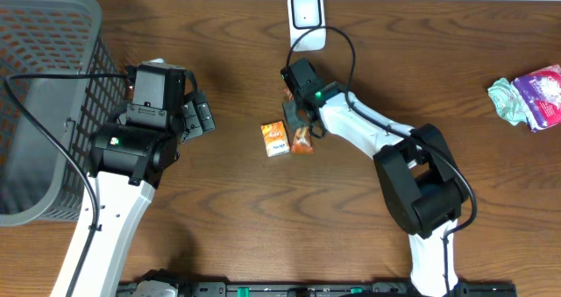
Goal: Scan the item barcode
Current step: 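Hold the TOP bar up to the scanner window, then carry the TOP bar to the right table edge and release it, then move the right gripper down to the small orange packet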
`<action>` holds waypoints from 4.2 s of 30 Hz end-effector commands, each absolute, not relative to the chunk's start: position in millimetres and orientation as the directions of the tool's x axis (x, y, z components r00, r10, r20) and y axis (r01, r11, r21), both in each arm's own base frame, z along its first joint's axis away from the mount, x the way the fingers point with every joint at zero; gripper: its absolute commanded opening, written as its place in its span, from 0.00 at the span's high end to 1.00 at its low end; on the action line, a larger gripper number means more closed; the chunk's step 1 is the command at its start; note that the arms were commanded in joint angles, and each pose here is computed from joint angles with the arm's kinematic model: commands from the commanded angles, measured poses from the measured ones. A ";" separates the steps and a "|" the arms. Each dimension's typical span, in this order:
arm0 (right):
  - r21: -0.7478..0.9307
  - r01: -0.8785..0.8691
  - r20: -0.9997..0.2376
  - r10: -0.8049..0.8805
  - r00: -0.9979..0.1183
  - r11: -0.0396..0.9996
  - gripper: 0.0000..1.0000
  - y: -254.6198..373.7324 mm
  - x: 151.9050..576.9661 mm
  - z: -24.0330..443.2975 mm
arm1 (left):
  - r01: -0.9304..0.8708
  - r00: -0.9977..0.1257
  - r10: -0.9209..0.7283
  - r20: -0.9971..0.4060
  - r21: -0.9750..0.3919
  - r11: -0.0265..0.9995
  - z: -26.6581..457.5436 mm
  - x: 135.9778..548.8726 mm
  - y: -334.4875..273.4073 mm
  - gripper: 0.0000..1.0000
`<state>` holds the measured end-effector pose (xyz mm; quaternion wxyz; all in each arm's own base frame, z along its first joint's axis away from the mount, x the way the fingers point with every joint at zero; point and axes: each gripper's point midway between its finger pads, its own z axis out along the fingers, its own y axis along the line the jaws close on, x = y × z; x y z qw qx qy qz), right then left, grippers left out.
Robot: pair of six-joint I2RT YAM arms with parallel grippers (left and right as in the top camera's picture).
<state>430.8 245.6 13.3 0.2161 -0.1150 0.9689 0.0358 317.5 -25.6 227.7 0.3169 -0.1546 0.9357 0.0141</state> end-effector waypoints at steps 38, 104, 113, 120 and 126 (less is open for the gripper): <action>0.310 0.053 -0.946 0.314 -0.078 0.949 0.99 189.0 619.7 206.4 | -0.317 -0.735 -0.291 -0.613 -0.069 0.946 233.3 317.2 -21.4 0.02; 0.129 0.246 -0.771 0.253 -0.584 0.961 0.33 -109.8 523.1 214.1 | -0.317 -0.735 -0.291 -0.612 -0.069 0.946 233.2 317.1 -21.3 0.02; 0.398 -0.175 -0.655 0.146 -0.742 0.900 0.08 48.0 507.6 200.5 | -0.317 -0.735 -0.291 -0.612 -0.069 0.946 233.2 317.1 -21.3 0.02; 0.428 -0.247 -0.528 0.019 -0.849 0.869 0.01 123.2 466.0 167.9 | -0.317 -0.735 -0.291 -0.612 -0.069 0.946 233.2 317.1 -21.3 0.02; 0.433 -0.345 -0.488 -0.105 -0.867 0.833 0.01 183.8 432.5 131.8 | -0.317 -0.735 -0.291 -0.612 -0.069 0.946 233.2 317.1 -21.3 0.02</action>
